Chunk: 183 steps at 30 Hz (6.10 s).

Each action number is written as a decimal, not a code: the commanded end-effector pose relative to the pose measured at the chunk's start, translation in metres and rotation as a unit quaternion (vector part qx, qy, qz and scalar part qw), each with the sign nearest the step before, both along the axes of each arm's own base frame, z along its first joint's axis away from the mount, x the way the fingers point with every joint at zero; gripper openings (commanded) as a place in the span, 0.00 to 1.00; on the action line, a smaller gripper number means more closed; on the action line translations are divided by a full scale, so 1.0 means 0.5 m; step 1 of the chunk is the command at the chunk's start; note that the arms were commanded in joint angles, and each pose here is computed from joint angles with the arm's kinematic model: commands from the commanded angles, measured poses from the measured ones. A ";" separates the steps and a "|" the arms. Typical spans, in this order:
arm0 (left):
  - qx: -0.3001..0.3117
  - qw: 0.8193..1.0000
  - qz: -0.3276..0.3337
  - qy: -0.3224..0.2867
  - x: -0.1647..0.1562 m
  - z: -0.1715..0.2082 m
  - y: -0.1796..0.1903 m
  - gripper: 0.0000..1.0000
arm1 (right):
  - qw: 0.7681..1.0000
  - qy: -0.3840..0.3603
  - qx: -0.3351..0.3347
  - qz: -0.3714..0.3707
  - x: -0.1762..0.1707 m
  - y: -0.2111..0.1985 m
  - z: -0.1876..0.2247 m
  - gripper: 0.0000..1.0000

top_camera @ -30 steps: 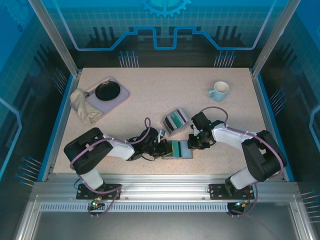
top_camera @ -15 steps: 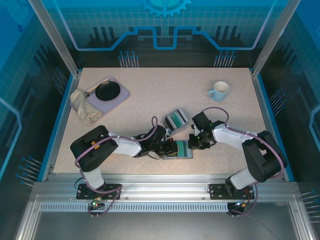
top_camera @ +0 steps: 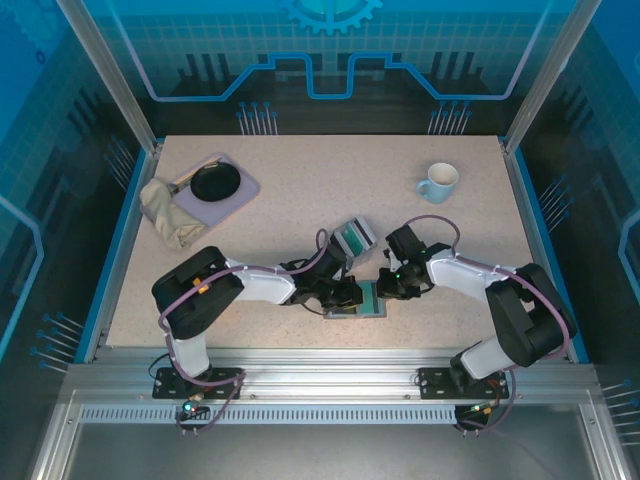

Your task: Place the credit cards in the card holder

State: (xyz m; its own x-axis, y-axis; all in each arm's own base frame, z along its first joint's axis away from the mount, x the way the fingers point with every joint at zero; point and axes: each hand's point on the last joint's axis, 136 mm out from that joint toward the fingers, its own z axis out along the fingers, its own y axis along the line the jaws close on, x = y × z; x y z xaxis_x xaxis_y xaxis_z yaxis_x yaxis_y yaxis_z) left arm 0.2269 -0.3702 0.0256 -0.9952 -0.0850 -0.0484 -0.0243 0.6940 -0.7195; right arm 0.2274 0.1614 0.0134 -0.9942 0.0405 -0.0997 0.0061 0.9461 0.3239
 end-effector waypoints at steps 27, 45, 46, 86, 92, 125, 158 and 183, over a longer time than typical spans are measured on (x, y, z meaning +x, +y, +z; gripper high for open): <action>0.038 0.987 0.145 -0.055 0.106 0.109 0.199 0.58 | 0.990 -0.131 -0.050 0.004 0.155 -0.043 0.196 0.48; 0.010 0.984 0.180 0.012 0.239 0.085 0.180 0.59 | 0.982 -0.133 -0.110 0.075 0.244 0.004 0.201 0.51; 0.011 0.984 0.179 0.013 0.240 0.082 0.178 0.59 | 0.982 -0.134 -0.112 0.077 0.247 0.004 0.202 0.51; 0.105 0.981 0.156 0.043 0.228 -0.020 0.211 0.32 | 0.968 -0.101 -0.161 0.161 0.295 0.051 0.126 0.54; 0.106 0.981 0.154 0.042 0.227 -0.020 0.211 0.31 | 0.963 -0.094 -0.187 0.169 0.304 0.042 0.106 0.54; 0.103 0.982 0.150 0.040 0.227 -0.015 0.209 0.29 | 0.940 -0.155 -0.232 0.197 0.307 0.051 0.189 0.39; 0.098 0.983 0.146 0.043 0.226 -0.013 0.204 0.29 | 0.948 -0.175 -0.182 0.194 0.279 0.083 0.252 0.06; 0.062 0.988 0.136 -0.026 0.131 0.107 0.237 0.54 | 0.989 -0.144 0.039 0.017 0.017 0.038 0.210 0.00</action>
State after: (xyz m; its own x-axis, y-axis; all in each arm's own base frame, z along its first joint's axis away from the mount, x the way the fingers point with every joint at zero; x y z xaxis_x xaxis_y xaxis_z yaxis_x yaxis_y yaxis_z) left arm 0.3163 -0.2609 0.0895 -0.9254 -0.3517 -0.1410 -0.1713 0.7202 -0.6723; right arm 0.2510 0.1719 0.1315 -0.9034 -0.0354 -0.4273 -0.1815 0.9344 0.3064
